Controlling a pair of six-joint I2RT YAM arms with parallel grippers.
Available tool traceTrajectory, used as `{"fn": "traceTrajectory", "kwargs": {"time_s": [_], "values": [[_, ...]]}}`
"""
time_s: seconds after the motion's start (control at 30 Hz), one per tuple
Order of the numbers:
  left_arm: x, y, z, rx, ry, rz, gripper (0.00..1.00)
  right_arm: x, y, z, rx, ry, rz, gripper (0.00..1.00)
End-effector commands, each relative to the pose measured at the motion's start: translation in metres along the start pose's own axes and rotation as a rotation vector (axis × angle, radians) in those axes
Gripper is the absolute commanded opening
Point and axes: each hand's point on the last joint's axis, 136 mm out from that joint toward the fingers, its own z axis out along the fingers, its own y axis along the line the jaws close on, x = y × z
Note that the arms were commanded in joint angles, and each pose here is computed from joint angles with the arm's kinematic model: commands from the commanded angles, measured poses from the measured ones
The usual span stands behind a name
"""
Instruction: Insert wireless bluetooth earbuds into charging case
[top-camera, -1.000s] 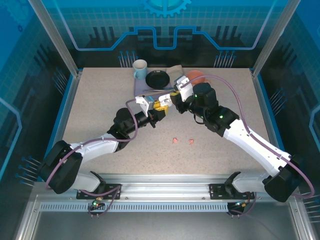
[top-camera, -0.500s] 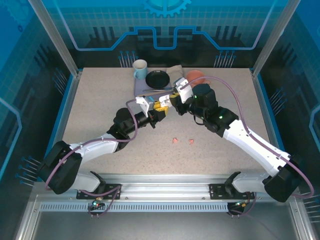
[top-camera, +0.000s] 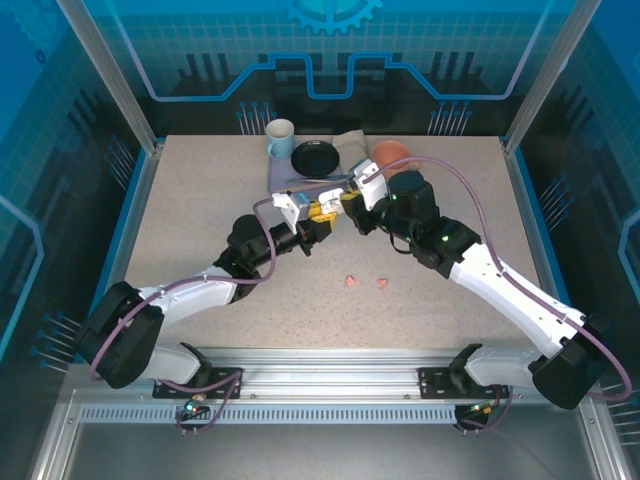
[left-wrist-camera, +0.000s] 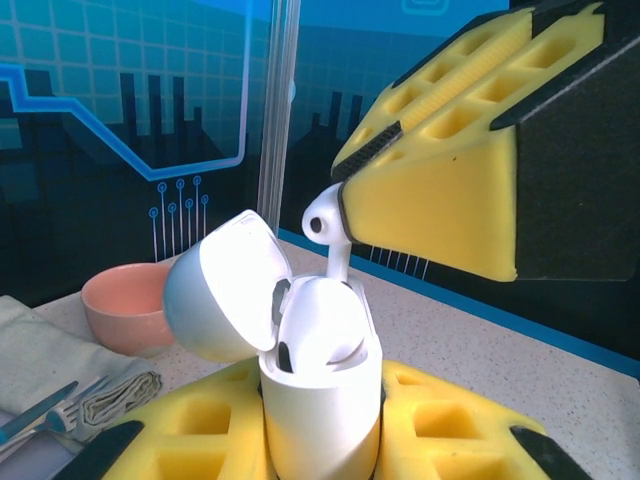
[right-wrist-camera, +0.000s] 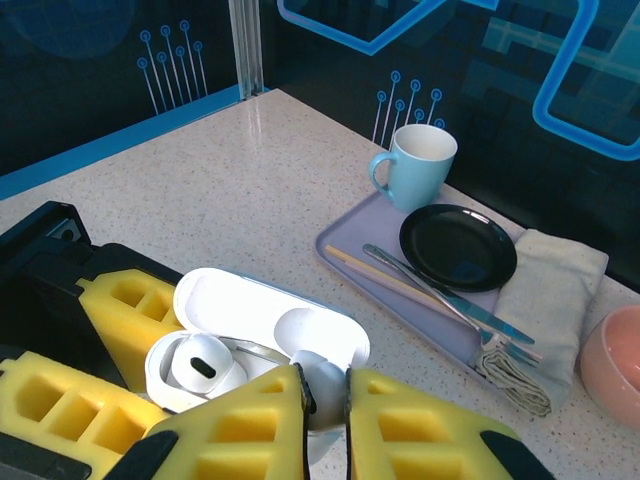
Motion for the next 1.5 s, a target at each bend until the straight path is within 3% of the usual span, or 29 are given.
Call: {"fn": "traceTrajectory", "kwargs": {"time_s": [0.0,0.33,0.6,0.73,0.83,1.07,1.27,1.47], "values": [[-0.030,-0.011,0.002,0.037,-0.069,0.061,0.00,-0.001,0.000,-0.005,-0.011,-0.008,-0.014,0.14],[-0.032,-0.011,0.003,0.039,-0.072,0.065,0.00,0.000,0.015,-0.001,-0.076,0.006,-0.046,0.14],[-0.033,-0.011,0.003,0.040,-0.075,0.067,0.00,0.002,0.021,0.000,-0.090,0.019,-0.075,0.21],[-0.033,-0.011,0.003,0.041,-0.075,0.067,0.00,-0.001,0.019,-0.001,-0.077,0.012,-0.074,0.29],[-0.031,-0.011,0.003,0.042,-0.074,0.069,0.00,-0.010,0.011,-0.007,-0.050,-0.017,-0.034,0.41],[-0.024,-0.014,-0.003,0.047,-0.068,0.072,0.00,-0.041,-0.032,-0.036,-0.033,-0.088,0.195,0.63],[-0.020,-0.020,-0.004,0.084,-0.048,0.063,0.00,-0.043,-0.051,-0.021,-0.189,-0.007,0.393,0.79],[-0.018,-0.030,0.000,0.151,-0.013,0.048,0.00,-0.034,-0.038,0.013,-0.398,0.108,0.499,0.80]]}}
